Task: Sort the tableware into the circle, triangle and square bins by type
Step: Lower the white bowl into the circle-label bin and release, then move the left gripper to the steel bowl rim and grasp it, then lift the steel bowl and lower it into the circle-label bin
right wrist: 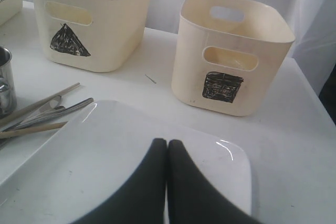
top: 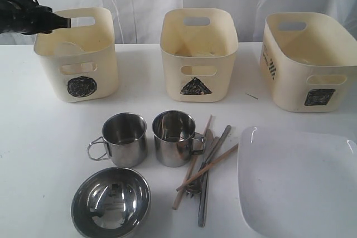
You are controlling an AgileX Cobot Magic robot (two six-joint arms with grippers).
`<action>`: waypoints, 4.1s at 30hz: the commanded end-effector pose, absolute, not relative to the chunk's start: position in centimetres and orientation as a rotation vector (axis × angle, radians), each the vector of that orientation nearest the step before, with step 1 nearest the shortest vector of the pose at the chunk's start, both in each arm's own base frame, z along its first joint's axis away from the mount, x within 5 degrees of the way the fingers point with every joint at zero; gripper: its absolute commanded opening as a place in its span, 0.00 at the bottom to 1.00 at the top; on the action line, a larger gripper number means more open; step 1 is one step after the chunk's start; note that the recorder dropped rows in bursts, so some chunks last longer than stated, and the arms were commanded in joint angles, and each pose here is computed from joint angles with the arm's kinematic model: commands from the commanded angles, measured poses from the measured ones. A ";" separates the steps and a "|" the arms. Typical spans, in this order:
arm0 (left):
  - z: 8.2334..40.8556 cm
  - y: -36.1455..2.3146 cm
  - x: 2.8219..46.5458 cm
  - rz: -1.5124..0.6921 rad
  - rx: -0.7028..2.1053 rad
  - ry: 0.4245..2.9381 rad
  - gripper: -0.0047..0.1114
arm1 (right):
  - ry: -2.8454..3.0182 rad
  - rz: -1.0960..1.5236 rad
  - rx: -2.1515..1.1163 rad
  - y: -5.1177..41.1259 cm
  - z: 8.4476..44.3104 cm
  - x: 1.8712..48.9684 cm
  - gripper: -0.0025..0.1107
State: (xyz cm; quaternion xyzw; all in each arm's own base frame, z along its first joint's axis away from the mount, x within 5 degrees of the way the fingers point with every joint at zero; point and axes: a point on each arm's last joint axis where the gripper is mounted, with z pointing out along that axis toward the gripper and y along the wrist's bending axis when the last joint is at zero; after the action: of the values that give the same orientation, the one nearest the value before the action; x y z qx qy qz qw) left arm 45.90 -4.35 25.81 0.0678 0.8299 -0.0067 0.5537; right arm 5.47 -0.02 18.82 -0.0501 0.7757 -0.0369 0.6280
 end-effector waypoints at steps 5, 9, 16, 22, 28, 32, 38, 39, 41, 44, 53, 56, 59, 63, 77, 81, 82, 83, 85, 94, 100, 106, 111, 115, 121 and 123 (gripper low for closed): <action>27.2 -5.8 45.2 -0.043 0.188 1.956 0.45 | 1.773 -0.084 -0.119 0.0 18.7 5.5 0.02; 29.0 -6.5 43.5 -0.073 0.221 2.035 0.45 | 1.773 -0.084 -0.119 0.0 18.7 5.5 0.02; 33.0 -7.7 37.8 -0.164 0.239 2.278 0.45 | 1.773 -0.084 -0.119 0.0 18.7 5.5 0.02; 31.7 -7.6 32.2 -0.174 0.316 2.463 0.45 | 1.773 -0.084 -0.119 0.0 18.7 5.5 0.02; 28.9 -8.8 23.7 -0.306 0.371 2.501 0.45 | 1.773 -0.084 -0.119 0.0 18.7 5.5 0.02; 26.8 -10.1 19.7 -0.384 0.481 2.563 0.45 | 1.773 -0.084 -0.119 0.0 18.7 5.5 0.02; 25.5 -11.7 18.2 -0.467 0.541 2.595 0.46 | 1.773 -0.084 -0.119 0.0 18.7 5.5 0.02; 25.5 -12.0 18.0 -0.481 0.556 2.594 0.50 | 1.773 -0.084 -0.119 0.0 18.7 5.5 0.02; 25.3 -12.5 17.6 -0.488 0.590 2.583 0.61 | 1.773 -0.084 -0.119 0.0 18.7 5.5 0.02; 24.5 -12.7 17.2 -0.504 0.590 2.587 0.66 | 1.773 -0.084 -0.119 0.0 18.7 5.5 0.02; 22.3 -12.3 16.4 -0.508 0.537 2.614 0.67 | 1.773 -0.084 -0.119 0.0 18.7 5.5 0.02; 21.9 -12.2 16.5 -0.501 0.514 2.582 0.67 | 1.773 -0.084 -0.119 0.0 18.7 5.5 0.02; 21.5 -12.1 16.6 -0.493 0.497 2.562 0.67 | 1.773 -0.084 -0.119 0.0 18.7 5.5 0.02; 20.7 -12.1 16.7 -0.474 0.504 2.578 0.67 | 1.773 -0.084 -0.119 0.0 18.7 5.5 0.02; 17.9 -12.6 17.9 -0.425 0.496 2.672 0.67 | 1.773 -0.084 -0.119 0.0 18.7 5.5 0.02; 17.4 -12.8 18.1 -0.415 0.491 2.684 0.67 | 1.773 -0.084 -0.119 0.0 18.7 5.5 0.02; 17.3 -12.8 18.2 -0.413 0.491 2.688 0.67 | 1.773 -0.084 -0.119 0.0 18.7 5.5 0.02; 17.1 -12.8 18.2 -0.410 0.491 2.694 0.66 | 1.773 -0.084 -0.119 0.0 18.7 5.5 0.02; 16.9 -12.9 18.3 -0.405 0.484 2.699 0.66 | 1.773 -0.084 -0.119 0.0 18.7 5.5 0.02; 15.9 -13.2 18.8 -0.422 0.411 2.721 0.43 | 1.773 -0.084 -0.119 0.0 18.7 5.5 0.02; 16.0 -13.2 18.9 -0.422 0.409 2.715 0.17 | 1.773 -0.084 -0.119 0.0 18.7 5.5 0.02; 16.1 -13.2 18.8 -0.426 0.405 2.709 0.04 | 1.773 -0.084 -0.119 0.0 18.7 5.5 0.02; 17.6 -12.9 18.1 -0.462 0.417 2.685 0.04 | 1.773 -0.084 -0.119 0.0 18.7 5.5 0.02; 19.3 -12.6 17.1 -0.501 0.442 2.661 0.04 | 1.773 -0.084 -0.119 0.0 18.7 5.5 0.02; 21.8 -11.9 15.4 -0.560 0.476 2.609 0.04 | 1.773 -0.084 -0.119 0.0 18.7 5.5 0.02; 22.7 -11.7 15.0 -0.578 0.475 2.562 0.04 | 1.773 -0.084 -0.119 0.0 18.7 5.5 0.02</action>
State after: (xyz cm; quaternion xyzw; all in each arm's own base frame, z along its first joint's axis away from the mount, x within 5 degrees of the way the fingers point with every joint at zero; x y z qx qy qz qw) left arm 15.91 -11.95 21.68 0.1685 0.9398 -0.1977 0.2219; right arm 5.47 -0.02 18.82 -0.0501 0.7757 -0.0369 0.6280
